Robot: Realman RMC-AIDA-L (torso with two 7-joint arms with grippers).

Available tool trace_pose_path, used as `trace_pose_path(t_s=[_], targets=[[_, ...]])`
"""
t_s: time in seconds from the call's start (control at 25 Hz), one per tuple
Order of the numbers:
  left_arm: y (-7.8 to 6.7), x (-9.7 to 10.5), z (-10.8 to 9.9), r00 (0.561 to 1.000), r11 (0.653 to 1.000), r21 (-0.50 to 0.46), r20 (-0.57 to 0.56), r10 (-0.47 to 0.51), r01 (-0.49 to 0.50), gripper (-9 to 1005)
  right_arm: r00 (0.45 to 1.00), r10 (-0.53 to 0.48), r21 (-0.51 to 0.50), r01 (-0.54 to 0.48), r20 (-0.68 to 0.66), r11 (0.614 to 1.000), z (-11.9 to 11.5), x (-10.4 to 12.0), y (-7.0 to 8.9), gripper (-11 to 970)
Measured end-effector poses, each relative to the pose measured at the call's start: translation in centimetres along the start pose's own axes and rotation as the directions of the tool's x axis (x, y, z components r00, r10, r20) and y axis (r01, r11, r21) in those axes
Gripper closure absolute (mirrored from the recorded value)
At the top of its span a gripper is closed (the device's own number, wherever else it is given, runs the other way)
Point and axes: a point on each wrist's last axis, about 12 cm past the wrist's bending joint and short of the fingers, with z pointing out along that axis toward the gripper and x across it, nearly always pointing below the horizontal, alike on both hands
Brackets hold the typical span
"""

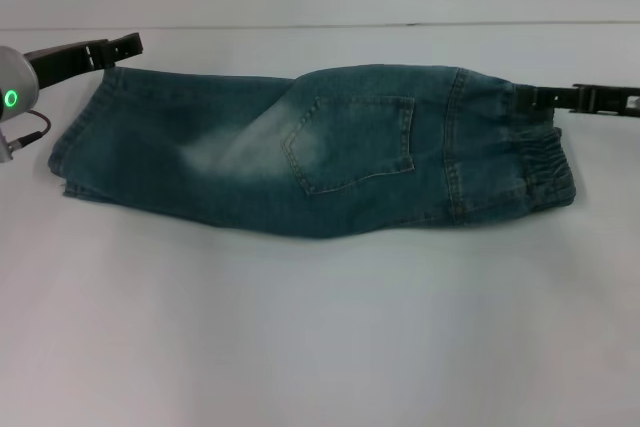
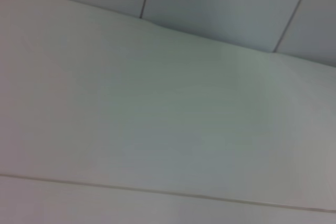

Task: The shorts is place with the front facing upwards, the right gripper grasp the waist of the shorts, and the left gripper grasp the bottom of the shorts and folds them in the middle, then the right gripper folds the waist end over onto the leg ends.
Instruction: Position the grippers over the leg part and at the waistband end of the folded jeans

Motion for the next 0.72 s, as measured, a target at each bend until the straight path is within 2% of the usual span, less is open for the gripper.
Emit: trace_pose_path(t_s=[0.16, 0.44, 0.72], targets=[[-0.3, 0.3, -0.5, 1.000, 0.998, 0.068, 0.005, 0.002, -0.002, 105, 0.998, 0.023, -0.006, -0.023, -0.061, 1.000, -1.2, -1.5, -0.1, 140], [-1.0, 0.7, -2.1, 0.998, 0.969, 0.240, 0.029, 0.058, -0.063, 105, 0.992, 0.044, 0.008, -0.044, -0.114, 0.999, -3.1, -3.7, -0.4, 144], [-1.0, 1.1, -2.4, 0.998, 0.962, 0.264, 0.028, 0.064, -0.069, 105, 0.983, 0.009, 0.017, -0.006, -0.182, 1.000, -3.6, -6.1, 0.8, 152]])
